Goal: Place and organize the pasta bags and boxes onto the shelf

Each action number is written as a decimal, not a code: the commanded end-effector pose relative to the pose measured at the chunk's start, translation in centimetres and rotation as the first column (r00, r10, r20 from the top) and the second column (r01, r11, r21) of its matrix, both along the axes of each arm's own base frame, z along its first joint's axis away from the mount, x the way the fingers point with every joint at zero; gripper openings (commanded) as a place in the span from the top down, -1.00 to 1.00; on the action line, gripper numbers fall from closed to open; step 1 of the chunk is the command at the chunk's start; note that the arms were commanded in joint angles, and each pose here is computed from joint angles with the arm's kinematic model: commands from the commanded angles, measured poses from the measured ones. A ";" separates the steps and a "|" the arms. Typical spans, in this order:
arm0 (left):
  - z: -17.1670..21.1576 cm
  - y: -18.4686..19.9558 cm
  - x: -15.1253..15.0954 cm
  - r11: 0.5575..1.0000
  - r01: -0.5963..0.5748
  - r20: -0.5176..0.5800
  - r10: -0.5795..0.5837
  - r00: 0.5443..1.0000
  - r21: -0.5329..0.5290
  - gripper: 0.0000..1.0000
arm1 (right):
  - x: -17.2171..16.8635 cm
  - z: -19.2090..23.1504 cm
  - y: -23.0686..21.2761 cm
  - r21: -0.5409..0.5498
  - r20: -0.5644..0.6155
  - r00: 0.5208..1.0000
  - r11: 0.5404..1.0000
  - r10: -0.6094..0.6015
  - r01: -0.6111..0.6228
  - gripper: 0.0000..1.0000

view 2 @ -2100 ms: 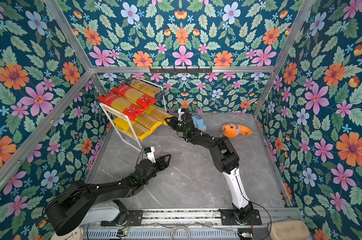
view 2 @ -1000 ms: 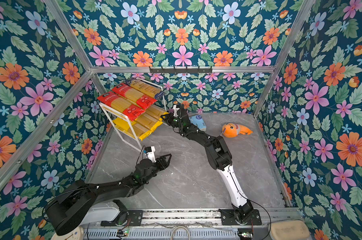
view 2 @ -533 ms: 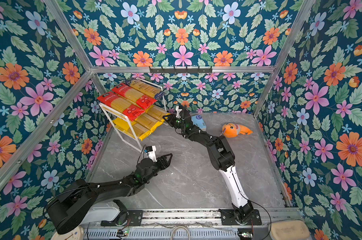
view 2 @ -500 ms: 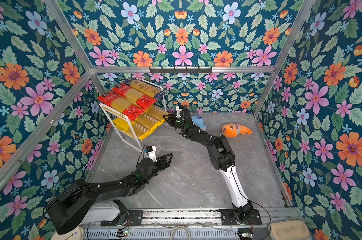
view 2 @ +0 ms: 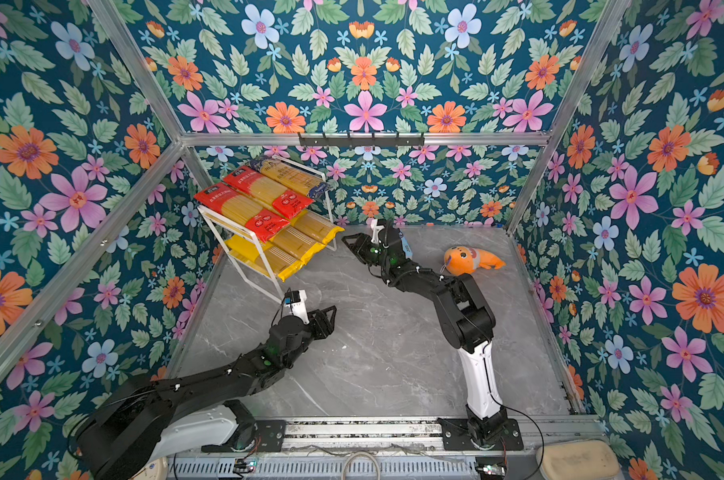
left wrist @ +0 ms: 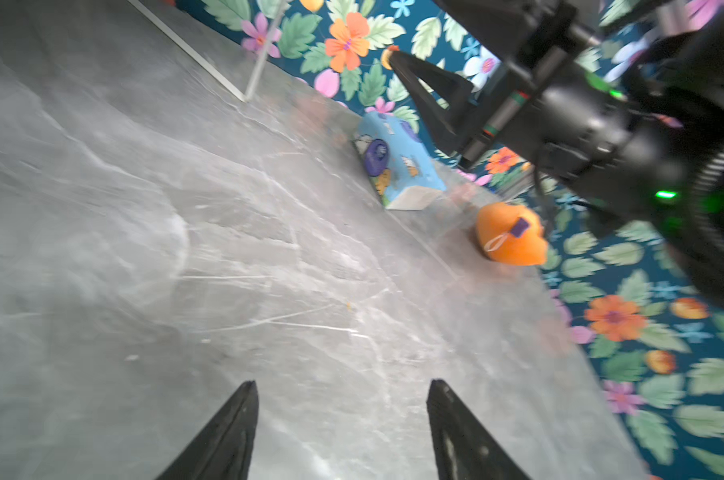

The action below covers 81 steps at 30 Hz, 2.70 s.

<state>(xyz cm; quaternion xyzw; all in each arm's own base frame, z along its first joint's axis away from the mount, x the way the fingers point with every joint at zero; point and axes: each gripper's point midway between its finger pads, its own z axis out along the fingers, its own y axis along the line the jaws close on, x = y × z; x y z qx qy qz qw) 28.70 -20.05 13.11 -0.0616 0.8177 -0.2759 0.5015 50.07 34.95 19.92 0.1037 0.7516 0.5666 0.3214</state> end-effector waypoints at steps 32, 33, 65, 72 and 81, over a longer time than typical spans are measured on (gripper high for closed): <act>6.3 16.3 -0.6 0.652 -0.572 0.425 0.392 0.816 0.498 -0.49 | -15.7 -2.4 -29.0 -0.753 0.299 0.907 0.511 -0.296 0.415 -0.18; 6.1 16.9 -0.5 0.640 -0.591 0.431 0.411 0.804 0.492 -0.49 | -15.9 -2.6 -30.1 -0.766 0.319 0.893 0.468 -0.319 0.441 -0.20; 2.3 23.6 3.2 0.602 -0.700 0.481 0.516 0.709 0.385 -0.52 | -17.2 -6.5 -40.4 -0.632 0.602 0.586 0.125 -0.543 0.765 -0.45; 1.3 22.3 5.9 0.610 -0.654 0.503 0.432 0.748 0.448 -0.53 | -16.8 -6.8 -39.9 -0.575 0.667 0.557 0.133 -0.496 0.807 -0.47; 0.4 22.5 7.1 0.640 -0.612 0.448 0.427 0.786 0.465 -0.55 | -15.2 -7.6 -38.2 -0.623 0.644 0.641 0.201 -0.417 0.756 -0.56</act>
